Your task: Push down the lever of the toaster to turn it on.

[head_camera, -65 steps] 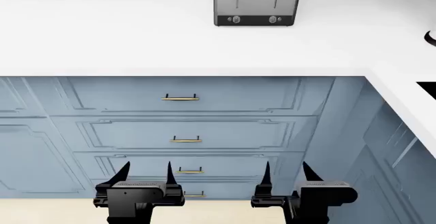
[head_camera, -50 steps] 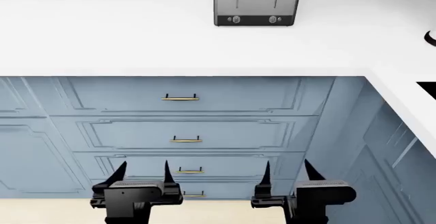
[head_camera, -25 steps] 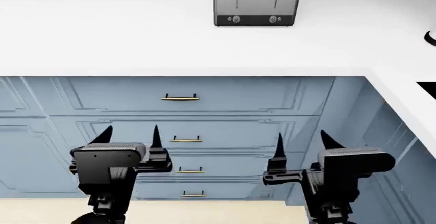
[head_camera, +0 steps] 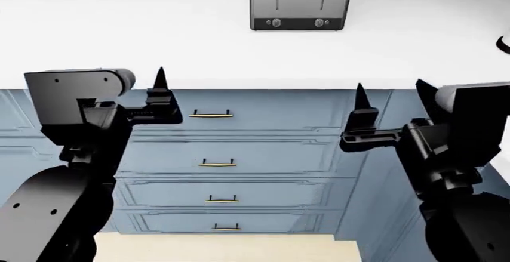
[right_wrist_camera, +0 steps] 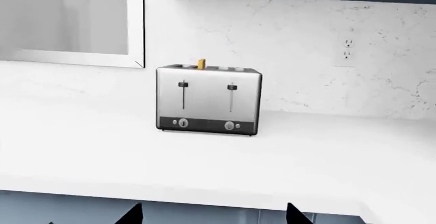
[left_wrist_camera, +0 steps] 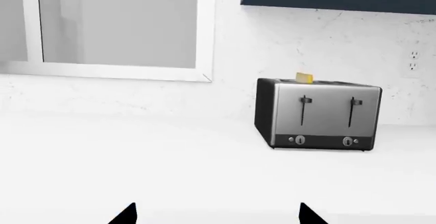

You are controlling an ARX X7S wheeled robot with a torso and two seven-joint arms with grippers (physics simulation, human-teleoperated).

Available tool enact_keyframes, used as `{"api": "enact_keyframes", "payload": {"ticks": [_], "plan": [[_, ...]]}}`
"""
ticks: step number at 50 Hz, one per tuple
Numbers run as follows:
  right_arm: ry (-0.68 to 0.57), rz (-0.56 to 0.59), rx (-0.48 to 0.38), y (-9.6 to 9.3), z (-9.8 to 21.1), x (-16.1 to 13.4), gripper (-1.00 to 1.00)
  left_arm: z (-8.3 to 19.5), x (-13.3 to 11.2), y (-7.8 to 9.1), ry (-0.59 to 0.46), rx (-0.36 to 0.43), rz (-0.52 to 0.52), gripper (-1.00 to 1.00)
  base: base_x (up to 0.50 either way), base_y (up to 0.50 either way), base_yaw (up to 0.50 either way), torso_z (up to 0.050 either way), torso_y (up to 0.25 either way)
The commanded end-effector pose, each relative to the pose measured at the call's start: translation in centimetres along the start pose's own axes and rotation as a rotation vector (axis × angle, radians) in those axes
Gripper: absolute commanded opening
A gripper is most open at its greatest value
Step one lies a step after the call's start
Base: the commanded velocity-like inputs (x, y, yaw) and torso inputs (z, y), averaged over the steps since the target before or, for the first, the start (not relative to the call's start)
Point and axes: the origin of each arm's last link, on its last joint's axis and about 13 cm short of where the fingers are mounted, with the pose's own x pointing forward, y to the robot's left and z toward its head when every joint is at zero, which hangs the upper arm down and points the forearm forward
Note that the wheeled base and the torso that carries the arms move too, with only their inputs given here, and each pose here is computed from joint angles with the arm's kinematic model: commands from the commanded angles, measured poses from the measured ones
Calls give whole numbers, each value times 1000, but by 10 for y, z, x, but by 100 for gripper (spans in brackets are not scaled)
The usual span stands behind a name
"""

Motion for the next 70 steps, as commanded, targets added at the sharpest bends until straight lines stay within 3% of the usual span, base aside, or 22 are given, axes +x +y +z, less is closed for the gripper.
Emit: {"api": "enact_keyframes", "payload": {"ticks": [1,27,60,70], "plan": [[-16,-23,21,-11,31,11,100,29,15,3,22,-17,5,100,0,0,0,0,0],[-99,-91,-14,-24,71,36,100,63,33,19,-48,0,70,100,0,0,0,0,0],[-119,-95,-28,-24,67,31,100,61,27,15,-63,-4,47,100,0,0,0,0,0],[-127,-108,-13,-25,68,30,100,60,28,16,-84,-16,55,100,0,0,0,47,0]]}}
